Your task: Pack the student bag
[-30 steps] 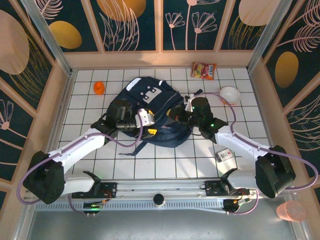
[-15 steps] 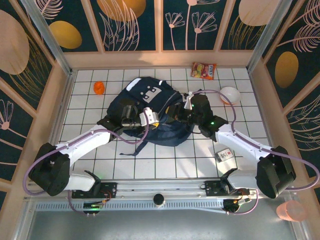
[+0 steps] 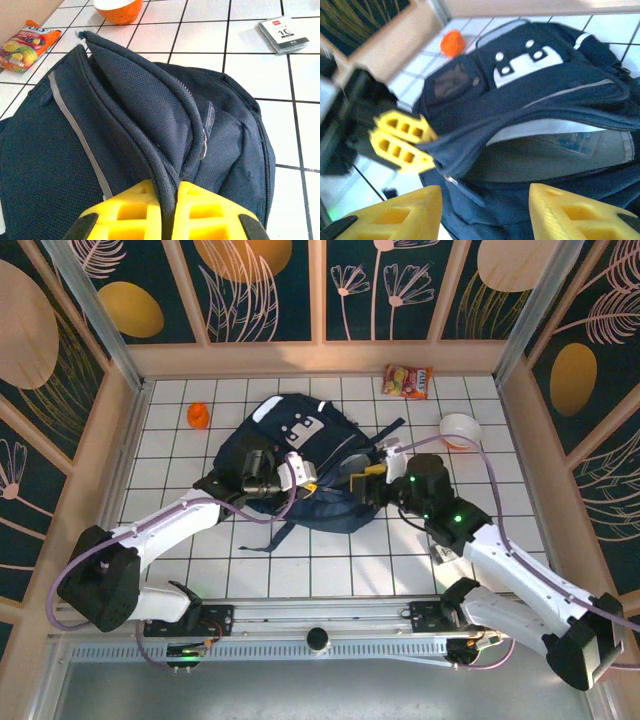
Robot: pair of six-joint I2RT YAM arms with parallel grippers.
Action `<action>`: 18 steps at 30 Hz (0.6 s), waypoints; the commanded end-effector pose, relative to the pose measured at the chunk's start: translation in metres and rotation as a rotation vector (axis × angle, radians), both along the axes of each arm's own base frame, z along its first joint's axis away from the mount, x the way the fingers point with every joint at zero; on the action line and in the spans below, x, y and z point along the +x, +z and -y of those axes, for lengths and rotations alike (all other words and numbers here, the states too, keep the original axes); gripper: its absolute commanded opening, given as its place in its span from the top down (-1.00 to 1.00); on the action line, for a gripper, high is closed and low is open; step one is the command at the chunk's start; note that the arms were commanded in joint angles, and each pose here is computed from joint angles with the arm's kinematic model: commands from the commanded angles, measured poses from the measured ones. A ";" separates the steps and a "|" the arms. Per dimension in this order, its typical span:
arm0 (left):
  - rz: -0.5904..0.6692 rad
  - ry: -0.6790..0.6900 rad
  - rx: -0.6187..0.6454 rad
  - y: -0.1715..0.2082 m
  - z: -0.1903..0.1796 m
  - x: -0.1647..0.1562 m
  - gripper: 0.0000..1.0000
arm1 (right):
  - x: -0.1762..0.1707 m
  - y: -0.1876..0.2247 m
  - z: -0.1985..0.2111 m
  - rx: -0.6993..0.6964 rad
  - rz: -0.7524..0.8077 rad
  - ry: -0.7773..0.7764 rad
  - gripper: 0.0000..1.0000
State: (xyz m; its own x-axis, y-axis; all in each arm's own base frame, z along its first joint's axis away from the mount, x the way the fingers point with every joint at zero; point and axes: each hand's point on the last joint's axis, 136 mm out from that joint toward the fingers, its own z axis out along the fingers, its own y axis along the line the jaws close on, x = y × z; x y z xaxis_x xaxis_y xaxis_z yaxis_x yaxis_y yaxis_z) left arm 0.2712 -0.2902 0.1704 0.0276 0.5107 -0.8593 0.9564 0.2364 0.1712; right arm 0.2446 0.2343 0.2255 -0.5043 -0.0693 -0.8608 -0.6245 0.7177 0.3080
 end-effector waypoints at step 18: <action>0.017 -0.033 -0.084 0.031 0.013 0.004 1.00 | 0.005 -0.039 -0.061 -0.287 0.076 0.247 0.79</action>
State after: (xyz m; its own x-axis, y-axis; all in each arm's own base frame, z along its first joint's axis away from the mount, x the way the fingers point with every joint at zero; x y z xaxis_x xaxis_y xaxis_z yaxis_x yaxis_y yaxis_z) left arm 0.2727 -0.2919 0.1749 0.0114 0.4998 -0.8660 0.9586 0.2409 0.1517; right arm 0.2450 0.2904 0.1662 -0.4121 -0.4427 -0.7964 -0.7992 0.5954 0.0826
